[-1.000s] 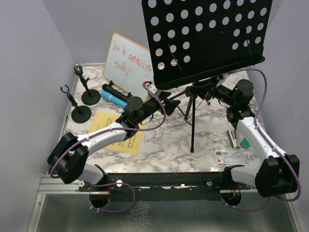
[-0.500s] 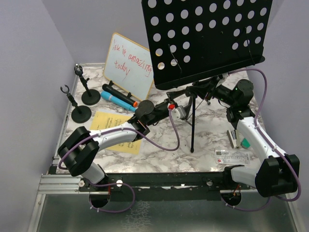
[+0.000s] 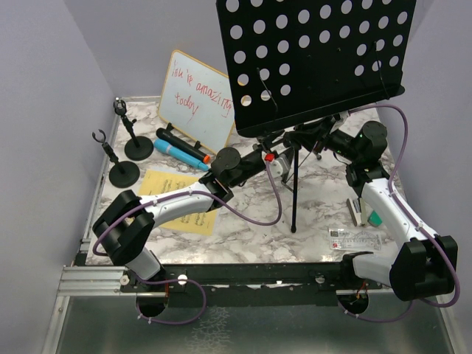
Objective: Pack up the instrument practice props
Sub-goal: Unscrew the knob on the music stand.
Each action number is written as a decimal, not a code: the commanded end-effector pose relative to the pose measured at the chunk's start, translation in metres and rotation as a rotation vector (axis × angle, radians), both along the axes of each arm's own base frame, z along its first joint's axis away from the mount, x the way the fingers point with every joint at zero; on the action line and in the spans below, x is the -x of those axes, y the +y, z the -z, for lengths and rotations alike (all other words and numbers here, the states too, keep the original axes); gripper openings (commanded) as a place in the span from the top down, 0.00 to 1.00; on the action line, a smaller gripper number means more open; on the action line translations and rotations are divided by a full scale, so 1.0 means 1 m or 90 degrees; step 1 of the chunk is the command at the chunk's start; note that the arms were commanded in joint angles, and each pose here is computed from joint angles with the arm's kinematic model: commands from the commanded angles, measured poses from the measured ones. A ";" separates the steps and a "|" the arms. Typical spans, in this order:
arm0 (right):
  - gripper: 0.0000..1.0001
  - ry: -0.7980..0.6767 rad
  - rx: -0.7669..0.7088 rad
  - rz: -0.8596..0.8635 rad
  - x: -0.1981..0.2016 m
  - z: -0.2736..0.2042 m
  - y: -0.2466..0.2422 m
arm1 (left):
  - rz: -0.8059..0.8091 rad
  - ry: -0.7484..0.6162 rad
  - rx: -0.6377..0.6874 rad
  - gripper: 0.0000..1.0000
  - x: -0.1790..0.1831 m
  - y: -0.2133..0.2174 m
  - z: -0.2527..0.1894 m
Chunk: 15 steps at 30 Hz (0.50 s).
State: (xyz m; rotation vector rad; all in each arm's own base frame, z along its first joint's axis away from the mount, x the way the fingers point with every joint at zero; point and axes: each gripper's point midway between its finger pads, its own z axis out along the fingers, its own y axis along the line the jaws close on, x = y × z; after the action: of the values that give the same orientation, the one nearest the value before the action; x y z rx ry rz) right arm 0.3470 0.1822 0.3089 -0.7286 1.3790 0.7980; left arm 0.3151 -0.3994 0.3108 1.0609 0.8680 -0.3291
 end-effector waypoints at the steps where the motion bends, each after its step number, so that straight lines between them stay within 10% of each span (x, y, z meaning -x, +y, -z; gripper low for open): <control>1: 0.99 0.138 0.017 -0.014 0.009 0.051 0.001 | -0.009 0.011 -0.025 0.45 -0.004 -0.005 0.006; 15: 0.99 0.142 0.014 -0.011 0.008 0.051 0.001 | -0.020 0.116 0.032 0.79 -0.008 -0.007 0.002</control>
State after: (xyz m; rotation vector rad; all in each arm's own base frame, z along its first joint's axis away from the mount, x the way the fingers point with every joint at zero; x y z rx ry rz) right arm 0.3470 0.1822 0.3088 -0.7283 1.3795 0.7984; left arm 0.3165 -0.4050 0.2977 1.0977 0.9371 -0.3492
